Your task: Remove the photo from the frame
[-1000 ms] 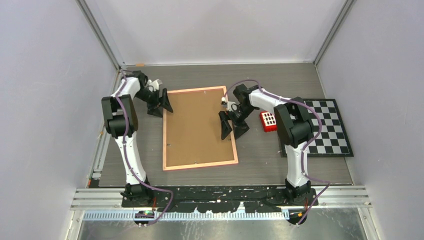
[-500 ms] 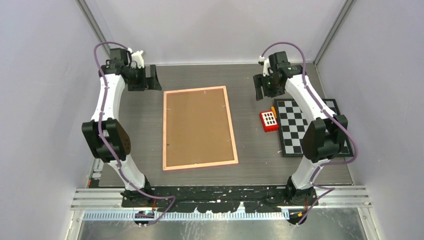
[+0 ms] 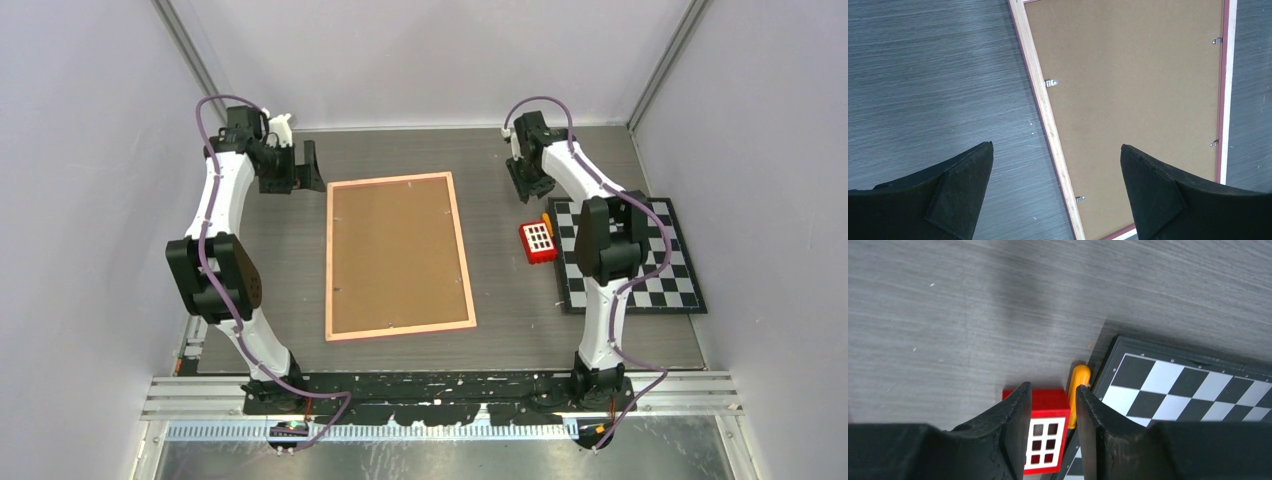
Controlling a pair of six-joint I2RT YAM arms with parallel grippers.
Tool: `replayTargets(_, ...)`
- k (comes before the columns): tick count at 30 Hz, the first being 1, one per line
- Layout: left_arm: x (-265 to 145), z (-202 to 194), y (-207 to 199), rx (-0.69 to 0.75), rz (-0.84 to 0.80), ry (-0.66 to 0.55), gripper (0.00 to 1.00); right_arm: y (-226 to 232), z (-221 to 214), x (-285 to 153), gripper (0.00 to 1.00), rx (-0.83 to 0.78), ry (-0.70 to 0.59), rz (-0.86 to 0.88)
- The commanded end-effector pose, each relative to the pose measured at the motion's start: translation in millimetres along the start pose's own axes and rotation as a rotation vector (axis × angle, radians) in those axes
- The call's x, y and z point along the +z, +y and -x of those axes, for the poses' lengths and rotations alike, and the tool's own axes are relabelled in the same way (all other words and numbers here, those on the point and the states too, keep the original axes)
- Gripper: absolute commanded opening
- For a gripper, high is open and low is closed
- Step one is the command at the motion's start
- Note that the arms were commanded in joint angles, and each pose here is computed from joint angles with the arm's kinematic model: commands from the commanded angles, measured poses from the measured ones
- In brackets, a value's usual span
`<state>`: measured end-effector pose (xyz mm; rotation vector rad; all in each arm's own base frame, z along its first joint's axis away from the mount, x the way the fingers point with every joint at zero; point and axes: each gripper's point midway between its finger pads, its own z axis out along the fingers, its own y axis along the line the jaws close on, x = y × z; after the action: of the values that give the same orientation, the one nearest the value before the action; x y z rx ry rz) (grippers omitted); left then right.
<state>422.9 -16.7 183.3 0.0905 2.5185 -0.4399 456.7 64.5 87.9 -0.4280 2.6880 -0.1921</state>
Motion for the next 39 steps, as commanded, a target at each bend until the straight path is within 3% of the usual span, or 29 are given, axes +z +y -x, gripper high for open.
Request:
replayTargets(1,-10.3,7.8,0.3,0.004,0.019,-0.04,1.0,-20.1,23.2,1.0,0.42,-0.021,-0.051,-0.082)
replayTargets(22,-8.4,12.8,-0.4,-0.004,0.011,-0.053,1.0,-29.5,-24.8,40.0,0.43,0.025,0.129,-0.049)
replayTargets(39,-7.2,8.7,-1.4,-0.006,0.005,-0.045,1.0,-2.1,-53.0,36.4,0.42,0.059,0.194,0.064)
